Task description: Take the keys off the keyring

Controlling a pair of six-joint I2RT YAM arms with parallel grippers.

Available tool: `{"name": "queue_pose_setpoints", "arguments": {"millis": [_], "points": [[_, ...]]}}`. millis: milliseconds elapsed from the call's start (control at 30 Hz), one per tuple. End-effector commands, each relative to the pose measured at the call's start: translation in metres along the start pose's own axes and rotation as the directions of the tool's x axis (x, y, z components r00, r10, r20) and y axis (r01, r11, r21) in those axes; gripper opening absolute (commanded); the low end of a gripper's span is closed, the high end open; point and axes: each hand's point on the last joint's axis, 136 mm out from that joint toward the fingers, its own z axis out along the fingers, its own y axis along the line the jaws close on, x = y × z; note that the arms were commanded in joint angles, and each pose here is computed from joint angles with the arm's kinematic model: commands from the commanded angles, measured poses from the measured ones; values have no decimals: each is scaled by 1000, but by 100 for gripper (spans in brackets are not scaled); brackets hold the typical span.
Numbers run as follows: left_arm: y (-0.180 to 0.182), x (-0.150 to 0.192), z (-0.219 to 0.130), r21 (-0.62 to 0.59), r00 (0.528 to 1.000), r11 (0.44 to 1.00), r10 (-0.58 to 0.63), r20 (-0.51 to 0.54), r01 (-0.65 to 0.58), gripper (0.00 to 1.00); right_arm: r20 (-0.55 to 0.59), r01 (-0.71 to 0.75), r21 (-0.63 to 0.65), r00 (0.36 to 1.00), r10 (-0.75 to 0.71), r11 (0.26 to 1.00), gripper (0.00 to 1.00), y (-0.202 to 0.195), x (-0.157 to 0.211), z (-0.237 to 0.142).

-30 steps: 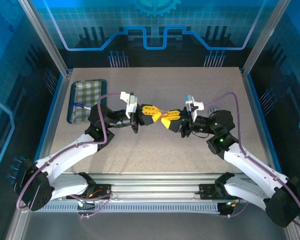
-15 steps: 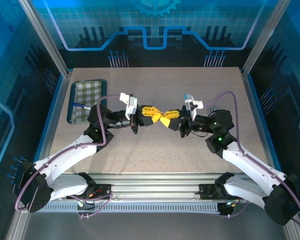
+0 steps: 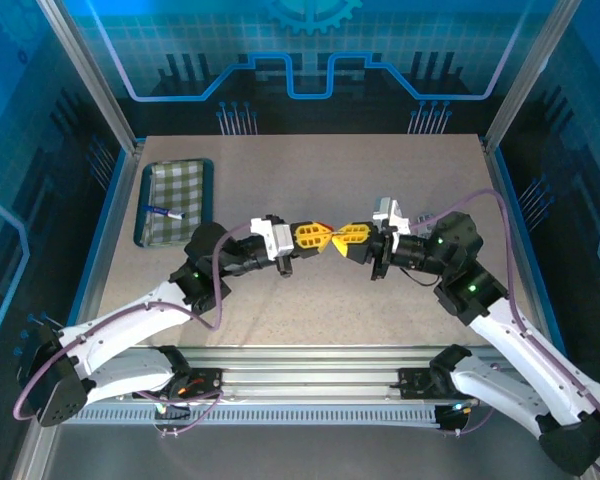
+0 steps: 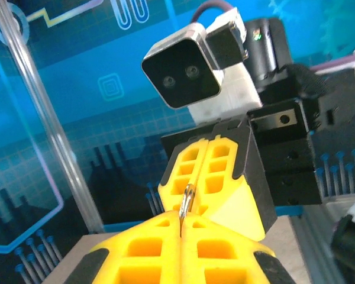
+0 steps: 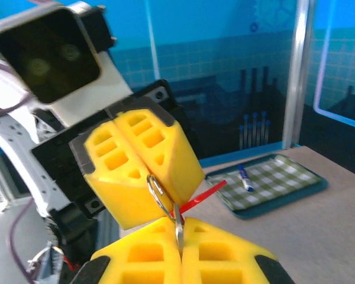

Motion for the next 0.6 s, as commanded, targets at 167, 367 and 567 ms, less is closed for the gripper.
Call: {"name": "queue_pose_setpoints", "arguments": {"millis": [167, 367, 567], "points": [[-18, -6, -2, 50, 986, 985, 164, -33, -162, 0, 28, 138, 294, 988, -153, 946, 0, -44, -26, -17], [-23, -5, -3, 61, 980, 979, 195, -47, -192, 0, 59, 188, 271, 976, -211, 944, 0, -36, -31, -19], [-17, -4, -2, 31, 981, 984, 180, -72, -178, 0, 28, 273, 273, 956, -291, 923, 0, -29, -28, -20]]}}
